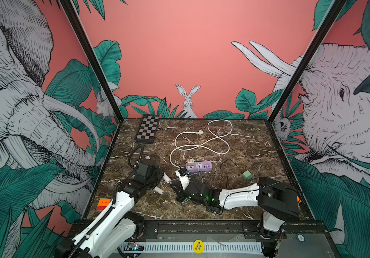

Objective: Charge the electric toothbrush
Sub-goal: Insert the charging cable into the electric toothbrush.

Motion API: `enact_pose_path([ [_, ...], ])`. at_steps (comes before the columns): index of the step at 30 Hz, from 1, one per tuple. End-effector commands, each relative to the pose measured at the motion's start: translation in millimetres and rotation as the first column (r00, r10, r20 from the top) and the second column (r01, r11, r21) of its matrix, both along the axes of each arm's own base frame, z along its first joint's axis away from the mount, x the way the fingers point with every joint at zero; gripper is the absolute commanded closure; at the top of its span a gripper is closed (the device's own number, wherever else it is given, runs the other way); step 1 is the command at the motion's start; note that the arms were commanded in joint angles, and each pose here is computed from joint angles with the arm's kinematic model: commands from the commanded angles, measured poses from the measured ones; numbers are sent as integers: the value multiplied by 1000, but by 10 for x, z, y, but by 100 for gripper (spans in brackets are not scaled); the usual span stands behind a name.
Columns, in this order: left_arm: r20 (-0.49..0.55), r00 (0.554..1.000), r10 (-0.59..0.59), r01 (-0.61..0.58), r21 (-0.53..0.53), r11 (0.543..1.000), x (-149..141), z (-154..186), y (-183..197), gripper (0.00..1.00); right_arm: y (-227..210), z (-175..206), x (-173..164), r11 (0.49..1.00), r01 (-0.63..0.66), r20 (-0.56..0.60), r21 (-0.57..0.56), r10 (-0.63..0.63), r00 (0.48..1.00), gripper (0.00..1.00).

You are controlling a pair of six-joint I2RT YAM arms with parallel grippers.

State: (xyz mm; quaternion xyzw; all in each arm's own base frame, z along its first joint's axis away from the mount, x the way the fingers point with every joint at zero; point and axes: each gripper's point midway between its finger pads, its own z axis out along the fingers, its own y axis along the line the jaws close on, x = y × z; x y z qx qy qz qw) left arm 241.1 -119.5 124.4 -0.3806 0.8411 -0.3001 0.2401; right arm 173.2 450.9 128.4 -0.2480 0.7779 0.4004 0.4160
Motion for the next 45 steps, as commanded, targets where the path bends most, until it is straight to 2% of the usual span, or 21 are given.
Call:
enact_pose_path([
  [1,-6,1000,-22,22,2,1000,-58,38,-18,100,43,246,106,997,33,30,68,-35,999,100],
  [29,-18,1000,11,-11,-9,1000,-73,-2,1,100,81,253,61,994,13,6,107,-13,1000,100],
  [45,-30,1000,6,-6,9,1000,-92,-48,15,100,110,356,22,994,-16,36,110,12,999,100],
])
